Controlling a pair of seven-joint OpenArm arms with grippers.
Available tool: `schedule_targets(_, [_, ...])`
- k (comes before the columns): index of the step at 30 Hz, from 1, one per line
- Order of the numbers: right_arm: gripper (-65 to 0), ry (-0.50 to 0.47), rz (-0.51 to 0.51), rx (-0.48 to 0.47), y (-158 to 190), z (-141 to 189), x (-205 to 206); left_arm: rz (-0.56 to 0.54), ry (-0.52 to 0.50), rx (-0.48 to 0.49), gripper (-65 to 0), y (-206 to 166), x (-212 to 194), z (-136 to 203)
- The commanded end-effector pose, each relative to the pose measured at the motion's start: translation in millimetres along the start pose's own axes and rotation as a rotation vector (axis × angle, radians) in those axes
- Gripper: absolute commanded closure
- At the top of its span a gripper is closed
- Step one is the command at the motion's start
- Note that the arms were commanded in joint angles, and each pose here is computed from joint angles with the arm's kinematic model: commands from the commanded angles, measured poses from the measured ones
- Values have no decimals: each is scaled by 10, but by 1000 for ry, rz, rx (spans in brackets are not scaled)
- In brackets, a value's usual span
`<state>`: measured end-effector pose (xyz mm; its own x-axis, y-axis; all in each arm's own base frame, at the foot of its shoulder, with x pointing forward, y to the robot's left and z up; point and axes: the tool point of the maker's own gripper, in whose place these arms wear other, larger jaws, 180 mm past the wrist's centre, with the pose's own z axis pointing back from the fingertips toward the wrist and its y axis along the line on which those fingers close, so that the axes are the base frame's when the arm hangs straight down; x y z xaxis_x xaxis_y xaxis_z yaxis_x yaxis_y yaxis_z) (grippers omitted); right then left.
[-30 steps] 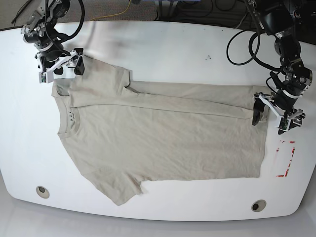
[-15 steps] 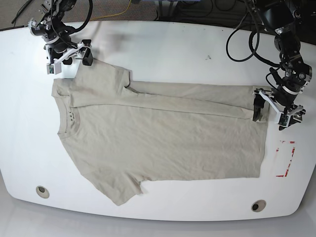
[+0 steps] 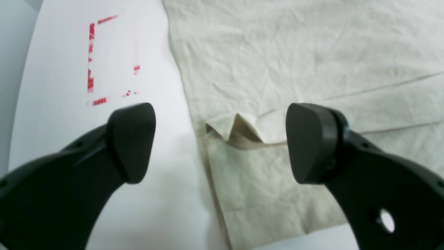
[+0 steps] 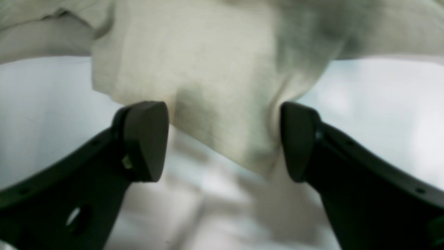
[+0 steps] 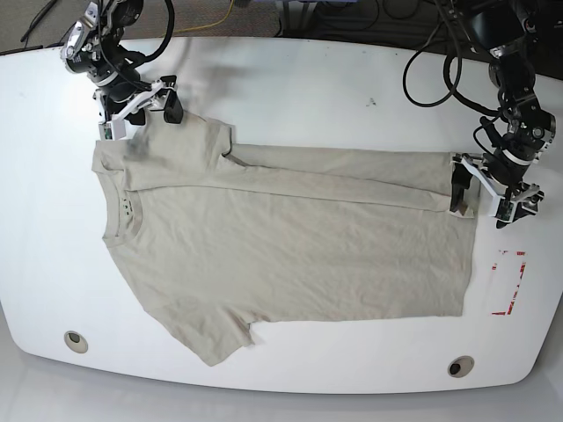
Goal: Layout the t-shirt on the table in an organized manner, then fold the t-shirt properly
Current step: 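Move the right gripper along the shirt edge, dragging the fabric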
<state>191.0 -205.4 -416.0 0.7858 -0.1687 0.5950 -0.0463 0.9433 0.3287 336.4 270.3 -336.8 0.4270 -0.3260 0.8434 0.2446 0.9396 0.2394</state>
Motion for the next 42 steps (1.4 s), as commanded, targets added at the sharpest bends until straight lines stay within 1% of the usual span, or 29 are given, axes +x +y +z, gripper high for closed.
schedule_targets(1, [-481, 17, 16, 11, 33, -3, -17, -12, -62, 16, -540, 86, 197, 22])
schedule_targets(3, [-472, 19, 19, 16, 51, -12, -18, -12, -62, 16, -540, 86, 197, 22])
schedule_targets(6, [-417, 16, 20, 18, 56, -22, -2, -12, -62, 16, -540, 86, 197, 22])
schedule_targets(12, [-238, 15, 21, 19, 62, -26, 4, -13, -61, 16, -540, 90, 192, 22])
schedule_targets(13, [-188, 13, 23, 19, 59, -27, 19, -13, -61, 16, -540, 90, 192, 22])
schedule_targets(14, [-174, 8, 25, 20, 61, -32, 40, -13, -61, 16, -540, 90, 192, 22])
schedule_targets(16, [-103, 0, 30, 19, 57, -46, 88, -13, -61, 16, -540, 90, 192, 22])
schedule_targets(20, [-5, -2, 34, 20, 60, -53, 111, -14, -60, 16, -540, 91, 190, 22])
schedule_targets(26, [0, 9, 49, 20, 67, -51, 160, -14, -60, 16, -540, 91, 190, 22])
schedule_targets(36, [0, -63, 144, -2, 114, 44, 602, -10, -55, 14, -540, 88, 170, 16])
schedule_targets(42, [0, -117, 164, 4, 147, 1, 898, -9, -54, 14, -540, 87, 165, 14])
